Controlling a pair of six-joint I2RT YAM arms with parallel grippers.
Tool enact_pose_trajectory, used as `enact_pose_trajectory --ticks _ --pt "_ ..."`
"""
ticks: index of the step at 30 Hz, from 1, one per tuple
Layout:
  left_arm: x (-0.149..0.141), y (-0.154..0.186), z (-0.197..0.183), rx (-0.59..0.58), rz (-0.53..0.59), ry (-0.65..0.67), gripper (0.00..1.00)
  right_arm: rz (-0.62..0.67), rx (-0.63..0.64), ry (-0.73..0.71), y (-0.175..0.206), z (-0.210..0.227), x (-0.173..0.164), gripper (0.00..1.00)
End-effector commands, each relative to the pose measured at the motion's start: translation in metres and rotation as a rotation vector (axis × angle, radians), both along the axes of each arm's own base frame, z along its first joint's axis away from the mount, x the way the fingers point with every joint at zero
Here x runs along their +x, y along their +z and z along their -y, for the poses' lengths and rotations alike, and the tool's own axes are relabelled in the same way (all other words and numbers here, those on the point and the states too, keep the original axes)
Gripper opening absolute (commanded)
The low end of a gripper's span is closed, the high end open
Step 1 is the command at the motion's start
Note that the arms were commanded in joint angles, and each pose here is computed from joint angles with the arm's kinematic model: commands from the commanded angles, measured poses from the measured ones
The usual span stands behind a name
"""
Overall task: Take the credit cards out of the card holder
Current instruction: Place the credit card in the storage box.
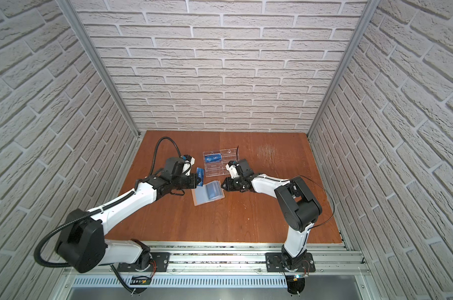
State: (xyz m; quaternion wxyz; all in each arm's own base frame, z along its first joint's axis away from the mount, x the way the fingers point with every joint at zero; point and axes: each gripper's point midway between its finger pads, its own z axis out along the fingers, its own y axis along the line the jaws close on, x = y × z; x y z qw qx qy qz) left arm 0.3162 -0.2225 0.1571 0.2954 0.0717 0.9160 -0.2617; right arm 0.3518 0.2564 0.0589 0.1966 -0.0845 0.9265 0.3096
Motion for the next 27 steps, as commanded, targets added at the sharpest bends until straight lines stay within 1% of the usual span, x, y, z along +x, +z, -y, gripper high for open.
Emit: enact_pose_trajectory --ticks 1,3,5,6,7,9,11,13,17,19,22,27 --pt "0.003 0.015 -0.014 0.135 0.049 -0.028 0.0 0.07 0.006 0.001 0.02 0.002 -0.001 0.42" --pt "0.007 0.023 -0.012 0.168 0.077 -0.069 0.0 0.091 -0.005 -0.017 0.026 0.007 -0.002 0.56" --pt "0.012 0.031 -0.012 0.215 0.113 -0.11 0.0 0.115 -0.012 -0.032 0.032 0.012 -0.002 0.62" --pt "0.015 0.034 -0.012 0.243 0.135 -0.135 0.0 0.127 -0.014 -0.038 0.035 0.014 -0.003 0.71" --pt "0.018 0.037 -0.014 0.28 0.158 -0.153 0.0 0.138 -0.018 -0.046 0.039 0.016 -0.003 0.82" --pt "0.026 0.042 -0.017 0.35 0.199 -0.191 0.0 0.151 -0.021 -0.06 0.044 0.021 -0.003 0.9" --pt "0.033 0.046 -0.018 0.416 0.243 -0.254 0.0 0.168 -0.018 -0.072 0.049 0.025 -0.003 0.96" --pt "0.044 0.048 -0.02 0.472 0.278 -0.295 0.0 0.185 -0.02 -0.092 0.055 0.031 -0.003 0.98" --pt "0.061 0.05 -0.016 0.569 0.356 -0.422 0.0 0.234 -0.04 -0.137 0.066 0.046 -0.002 0.99" --pt "0.074 0.047 -0.016 0.638 0.392 -0.464 0.0 0.267 -0.051 -0.162 0.074 0.053 -0.002 0.99" --pt "0.088 0.04 -0.011 0.701 0.429 -0.542 0.0 0.31 -0.053 -0.191 0.084 0.062 -0.002 0.99" --pt "0.105 0.036 0.01 0.704 0.458 -0.66 0.0 0.37 -0.059 -0.245 0.098 0.077 -0.003 0.99"
